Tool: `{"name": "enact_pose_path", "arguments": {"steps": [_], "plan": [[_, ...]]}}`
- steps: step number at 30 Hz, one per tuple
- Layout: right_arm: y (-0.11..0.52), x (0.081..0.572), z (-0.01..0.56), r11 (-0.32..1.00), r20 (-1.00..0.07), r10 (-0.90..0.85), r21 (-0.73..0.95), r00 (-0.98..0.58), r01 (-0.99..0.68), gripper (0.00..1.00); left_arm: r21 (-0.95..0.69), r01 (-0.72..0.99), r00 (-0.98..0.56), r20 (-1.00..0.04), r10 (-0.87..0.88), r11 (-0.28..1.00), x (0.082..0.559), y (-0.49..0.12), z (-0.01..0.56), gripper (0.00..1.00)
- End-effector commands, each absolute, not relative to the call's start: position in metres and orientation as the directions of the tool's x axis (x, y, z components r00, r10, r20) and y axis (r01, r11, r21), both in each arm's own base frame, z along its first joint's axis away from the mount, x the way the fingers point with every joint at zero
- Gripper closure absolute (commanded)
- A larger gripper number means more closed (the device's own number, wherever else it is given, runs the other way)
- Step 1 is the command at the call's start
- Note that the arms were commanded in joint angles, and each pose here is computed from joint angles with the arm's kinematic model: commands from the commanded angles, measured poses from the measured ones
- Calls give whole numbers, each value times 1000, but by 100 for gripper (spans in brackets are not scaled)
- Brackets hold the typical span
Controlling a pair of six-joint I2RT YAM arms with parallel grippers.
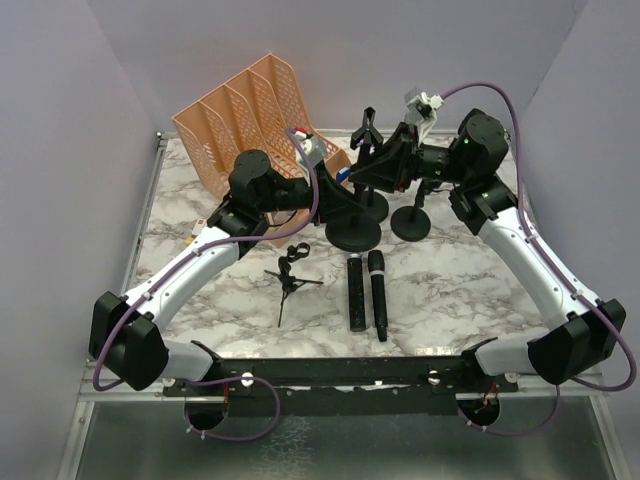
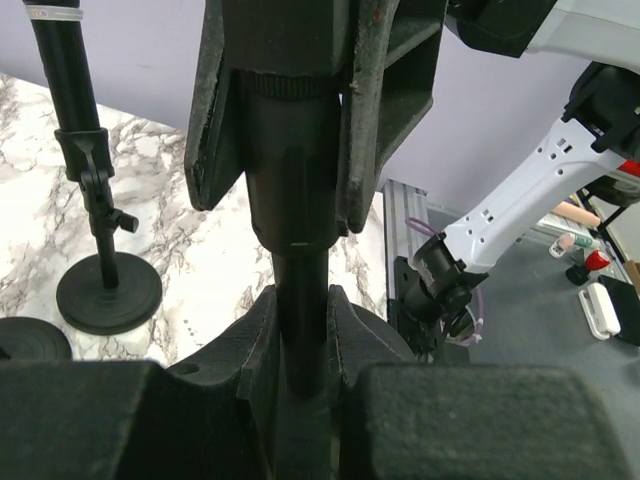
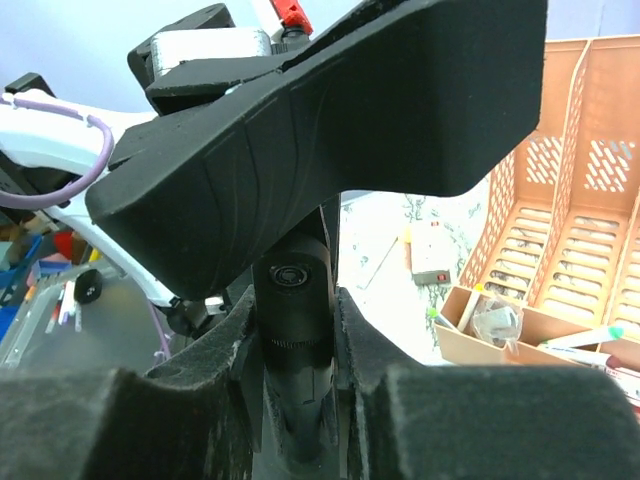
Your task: Attach the microphones to the stand
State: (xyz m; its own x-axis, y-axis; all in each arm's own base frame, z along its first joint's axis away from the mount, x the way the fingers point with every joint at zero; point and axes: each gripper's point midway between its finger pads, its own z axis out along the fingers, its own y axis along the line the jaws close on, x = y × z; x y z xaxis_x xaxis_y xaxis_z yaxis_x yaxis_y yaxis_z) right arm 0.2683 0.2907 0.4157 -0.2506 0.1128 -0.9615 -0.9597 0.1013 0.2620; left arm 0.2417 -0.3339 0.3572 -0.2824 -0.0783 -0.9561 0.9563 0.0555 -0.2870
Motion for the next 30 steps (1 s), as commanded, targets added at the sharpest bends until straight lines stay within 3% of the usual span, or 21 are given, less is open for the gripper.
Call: {"name": "enact_pose_path", "arguments": {"steps": [1, 3, 6, 10, 18, 19, 26, 30], "plan": [[285, 282, 429, 211, -954, 151, 289, -261, -934, 69, -149, 988, -142, -979, -146, 38, 234, -328, 392, 100], [276, 305, 428, 356, -930, 226, 355, -289, -865, 48, -167, 980, -147, -974, -172, 105, 244, -326, 393, 100], [267, 320, 420, 467, -898, 298, 433, -324, -771, 39, -204, 956, -160, -964, -210, 211, 262, -322, 391, 100], [273, 318, 411, 508, -883, 302, 467, -359, -724, 36, -236, 927, -166, -955, -244, 291, 276, -318, 391, 100], [281, 314, 402, 495, -854, 296, 520, -428, -696, 39, -261, 910, -178, -948, -264, 324, 282, -315, 391, 100], [282, 313, 401, 490, -853, 297, 523, -430, -698, 41, -265, 909, -183, -947, -263, 322, 282, -315, 390, 100], [289, 301, 414, 415, -888, 269, 457, -374, -787, 87, -214, 948, -164, -962, -218, 234, 262, -318, 387, 100], [294, 283, 417, 318, -937, 184, 343, -297, -884, 93, -173, 977, -150, -973, -178, 122, 240, -319, 388, 100]]}}
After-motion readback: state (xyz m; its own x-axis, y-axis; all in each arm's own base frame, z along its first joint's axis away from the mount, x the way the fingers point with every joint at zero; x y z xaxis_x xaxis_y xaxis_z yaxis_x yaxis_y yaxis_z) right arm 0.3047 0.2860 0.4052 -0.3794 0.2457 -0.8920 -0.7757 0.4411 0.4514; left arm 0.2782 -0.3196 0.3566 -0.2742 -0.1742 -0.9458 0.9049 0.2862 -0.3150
